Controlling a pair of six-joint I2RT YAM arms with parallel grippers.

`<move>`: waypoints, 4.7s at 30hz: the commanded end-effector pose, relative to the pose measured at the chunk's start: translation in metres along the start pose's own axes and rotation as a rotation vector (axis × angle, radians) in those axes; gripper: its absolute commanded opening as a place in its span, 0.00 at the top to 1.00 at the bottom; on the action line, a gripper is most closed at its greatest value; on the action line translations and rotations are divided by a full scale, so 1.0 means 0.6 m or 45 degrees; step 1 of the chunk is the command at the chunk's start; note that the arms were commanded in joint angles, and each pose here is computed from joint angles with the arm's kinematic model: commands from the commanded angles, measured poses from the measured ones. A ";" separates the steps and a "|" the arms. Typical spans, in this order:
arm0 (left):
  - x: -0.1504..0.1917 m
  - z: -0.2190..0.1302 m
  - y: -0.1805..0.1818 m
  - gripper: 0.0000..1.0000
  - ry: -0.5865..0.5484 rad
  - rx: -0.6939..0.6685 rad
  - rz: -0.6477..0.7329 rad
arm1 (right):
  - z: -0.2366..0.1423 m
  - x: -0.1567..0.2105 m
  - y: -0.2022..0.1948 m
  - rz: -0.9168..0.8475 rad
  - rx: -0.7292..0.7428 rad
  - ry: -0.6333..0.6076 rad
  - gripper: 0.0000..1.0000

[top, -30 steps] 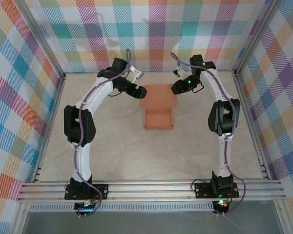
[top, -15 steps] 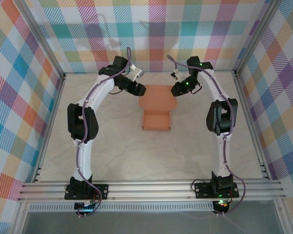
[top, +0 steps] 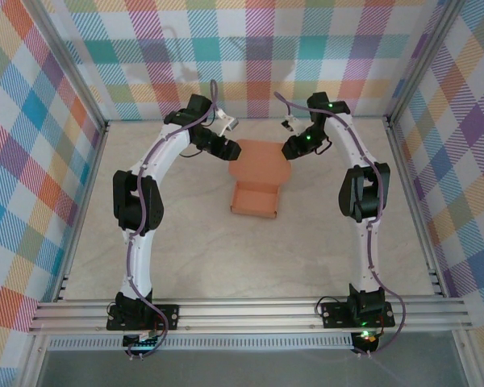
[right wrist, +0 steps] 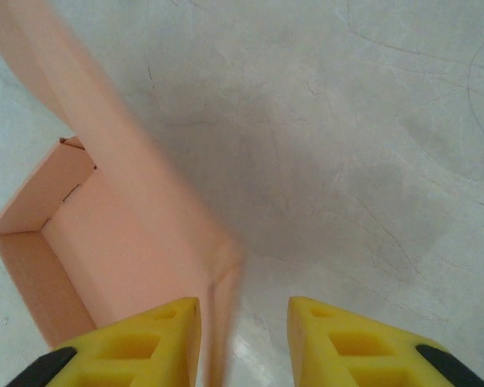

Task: Fold the paper box

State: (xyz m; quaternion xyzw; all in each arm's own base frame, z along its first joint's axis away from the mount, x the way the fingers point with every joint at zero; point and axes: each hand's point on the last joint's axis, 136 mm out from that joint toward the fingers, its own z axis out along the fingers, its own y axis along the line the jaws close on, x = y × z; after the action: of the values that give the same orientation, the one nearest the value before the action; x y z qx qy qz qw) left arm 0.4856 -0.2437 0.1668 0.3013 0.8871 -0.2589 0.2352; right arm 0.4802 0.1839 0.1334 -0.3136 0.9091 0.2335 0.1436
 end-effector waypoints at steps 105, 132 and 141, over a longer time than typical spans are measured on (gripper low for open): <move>0.011 0.008 0.007 1.00 -0.020 0.096 -0.057 | -0.035 -0.001 0.071 -0.048 -0.002 -0.074 1.00; 0.007 0.001 -0.051 1.00 -0.463 -0.376 -0.207 | -0.074 -0.012 0.083 0.345 0.715 -0.662 1.00; 0.002 0.011 -0.088 1.00 -0.564 -0.399 -0.248 | -0.082 -0.003 0.108 0.505 0.780 -0.838 1.00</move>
State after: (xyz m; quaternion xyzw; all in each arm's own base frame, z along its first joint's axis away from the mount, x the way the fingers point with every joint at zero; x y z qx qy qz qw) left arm 0.4549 -0.2767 0.1509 0.1329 0.8865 -0.1820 0.4041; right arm 0.4278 0.1980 0.1639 -0.0469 0.9153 0.0355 0.3986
